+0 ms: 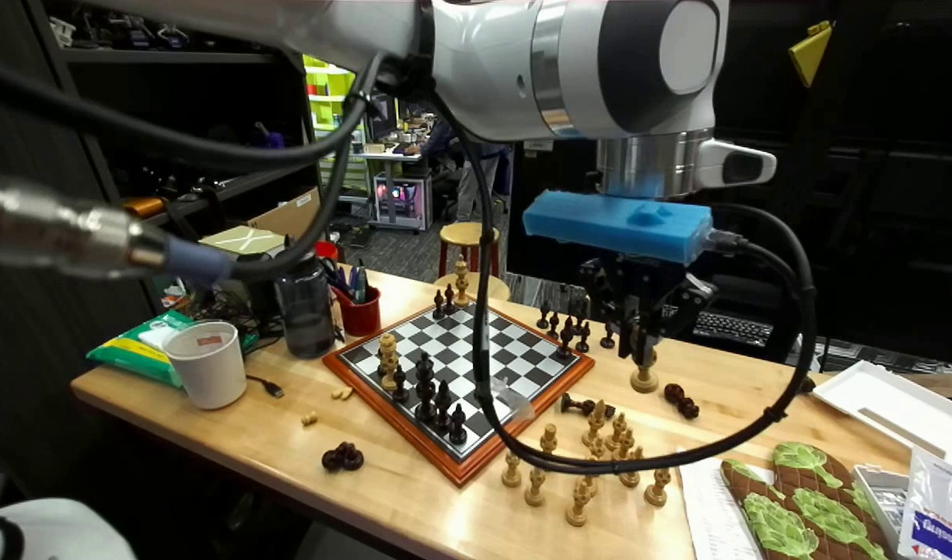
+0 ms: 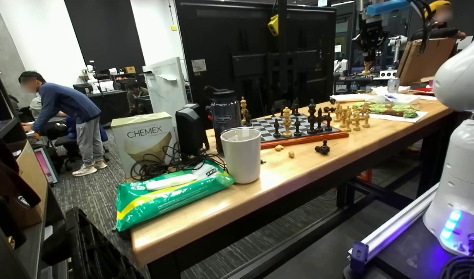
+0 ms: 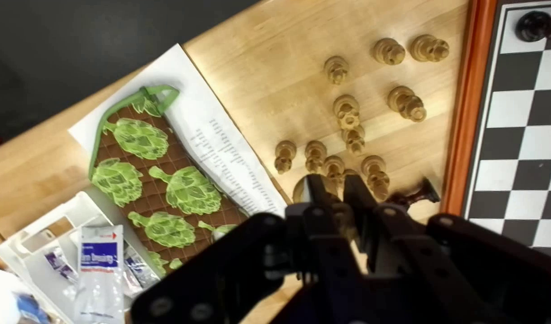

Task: Put the light brown chess piece on the board

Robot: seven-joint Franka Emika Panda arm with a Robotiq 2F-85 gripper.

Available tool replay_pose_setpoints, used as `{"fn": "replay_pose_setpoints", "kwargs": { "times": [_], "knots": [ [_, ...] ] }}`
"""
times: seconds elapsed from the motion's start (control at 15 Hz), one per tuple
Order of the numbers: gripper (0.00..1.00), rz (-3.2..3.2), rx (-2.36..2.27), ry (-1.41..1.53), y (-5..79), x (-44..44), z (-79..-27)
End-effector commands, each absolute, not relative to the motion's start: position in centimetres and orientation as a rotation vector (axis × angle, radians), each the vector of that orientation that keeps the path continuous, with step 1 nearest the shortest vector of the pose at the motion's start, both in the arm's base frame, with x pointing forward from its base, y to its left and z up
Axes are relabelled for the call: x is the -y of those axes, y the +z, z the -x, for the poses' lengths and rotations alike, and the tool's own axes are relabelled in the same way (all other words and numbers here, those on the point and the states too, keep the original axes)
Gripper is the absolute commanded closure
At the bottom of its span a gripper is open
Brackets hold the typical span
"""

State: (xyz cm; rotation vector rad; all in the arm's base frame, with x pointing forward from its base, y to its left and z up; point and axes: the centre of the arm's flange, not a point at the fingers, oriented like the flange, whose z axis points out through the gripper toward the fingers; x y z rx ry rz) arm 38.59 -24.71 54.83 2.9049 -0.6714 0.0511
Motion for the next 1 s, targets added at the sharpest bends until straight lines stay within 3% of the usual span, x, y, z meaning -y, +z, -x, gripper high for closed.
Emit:
{"fn": "replay_pose_setpoints", "kwargs": {
  "times": [0.0, 0.47, 0.93],
  "knots": [
    [0.96, -2.926, 0.451, 0.052, 56.0, 22.4, -38.8],
    [0.96, -2.951, 0.198, 0.089, 56.9, 19.3, -40.1],
    [0.96, -2.978, 0.005, 0.08, 55.1, 10.7, -46.6]
  ]
}}
